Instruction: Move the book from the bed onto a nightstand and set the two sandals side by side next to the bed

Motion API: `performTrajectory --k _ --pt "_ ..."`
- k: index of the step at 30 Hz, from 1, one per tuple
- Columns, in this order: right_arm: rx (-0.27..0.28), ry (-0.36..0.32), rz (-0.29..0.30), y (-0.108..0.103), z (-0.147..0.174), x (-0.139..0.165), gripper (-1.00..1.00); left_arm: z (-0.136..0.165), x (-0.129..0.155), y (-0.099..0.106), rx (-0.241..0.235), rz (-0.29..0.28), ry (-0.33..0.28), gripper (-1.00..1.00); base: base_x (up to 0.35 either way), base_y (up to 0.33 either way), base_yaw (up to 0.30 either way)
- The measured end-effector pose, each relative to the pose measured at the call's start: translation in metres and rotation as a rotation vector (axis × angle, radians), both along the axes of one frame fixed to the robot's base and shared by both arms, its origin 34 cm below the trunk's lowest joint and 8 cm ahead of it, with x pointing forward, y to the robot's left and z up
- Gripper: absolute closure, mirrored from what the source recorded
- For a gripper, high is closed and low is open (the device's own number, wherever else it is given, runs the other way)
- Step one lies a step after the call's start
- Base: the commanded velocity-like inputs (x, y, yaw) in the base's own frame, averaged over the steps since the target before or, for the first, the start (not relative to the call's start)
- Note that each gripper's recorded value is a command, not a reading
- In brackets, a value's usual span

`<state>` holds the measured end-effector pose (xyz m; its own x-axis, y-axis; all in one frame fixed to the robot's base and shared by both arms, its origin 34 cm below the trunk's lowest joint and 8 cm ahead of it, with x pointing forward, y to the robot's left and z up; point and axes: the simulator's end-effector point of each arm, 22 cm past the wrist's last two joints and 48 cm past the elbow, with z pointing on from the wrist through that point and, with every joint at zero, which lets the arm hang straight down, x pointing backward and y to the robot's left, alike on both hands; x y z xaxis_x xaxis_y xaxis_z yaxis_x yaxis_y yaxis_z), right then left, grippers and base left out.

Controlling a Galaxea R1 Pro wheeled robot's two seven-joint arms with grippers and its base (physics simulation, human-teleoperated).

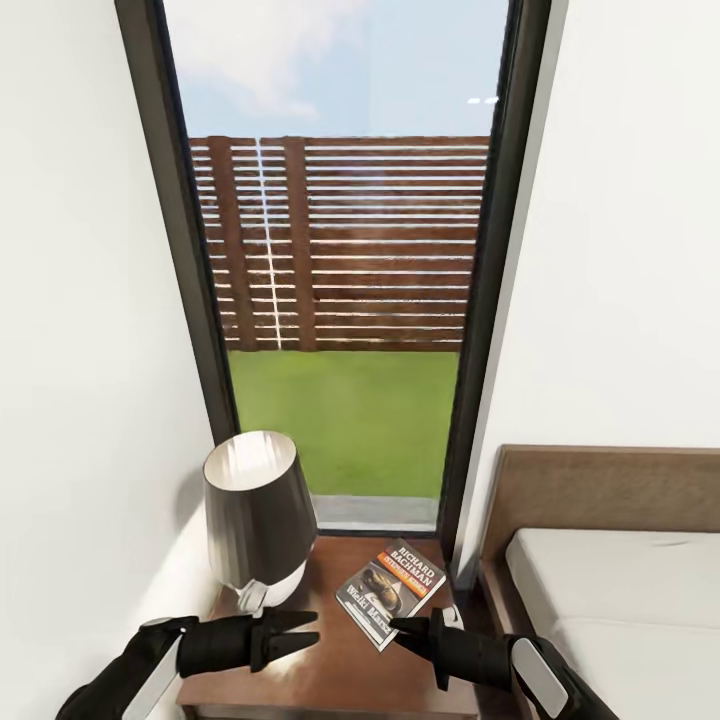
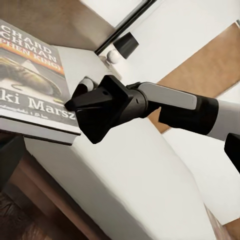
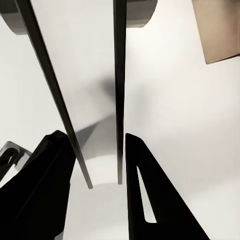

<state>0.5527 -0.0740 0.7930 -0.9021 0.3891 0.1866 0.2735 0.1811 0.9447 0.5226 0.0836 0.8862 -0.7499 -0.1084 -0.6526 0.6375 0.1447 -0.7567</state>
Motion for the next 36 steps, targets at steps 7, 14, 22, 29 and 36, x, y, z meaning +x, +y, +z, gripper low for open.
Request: performTrajectory --k 7,14,22,29,36 --pt "0.000 -0.001 0.000 0.000 -0.010 0.001 1.00 -0.009 0.001 -0.003 -0.005 0.001 -0.002 -1.00 0.000 0.000 0.000" --pt "-0.002 -0.001 -0.001 -0.001 -0.021 0.001 1.00 -0.020 0.001 -0.003 -0.005 0.001 -0.001 -1.00 0.000 0.000 0.000" --pt "-0.003 -0.001 -0.002 -0.002 -0.033 0.002 1.00 -0.032 0.002 -0.003 -0.004 0.002 0.001 -1.00 0.000 0.000 0.000" --pt "-0.003 -0.001 -0.002 -0.002 -0.044 0.002 1.00 -0.043 0.002 -0.004 -0.004 0.001 0.000 -1.00 0.000 0.000 0.000" --pt "-0.002 -0.001 -0.002 -0.002 -0.055 0.001 1.00 -0.055 0.002 -0.004 -0.004 0.002 0.000 -1.00 0.000 0.000 0.000"
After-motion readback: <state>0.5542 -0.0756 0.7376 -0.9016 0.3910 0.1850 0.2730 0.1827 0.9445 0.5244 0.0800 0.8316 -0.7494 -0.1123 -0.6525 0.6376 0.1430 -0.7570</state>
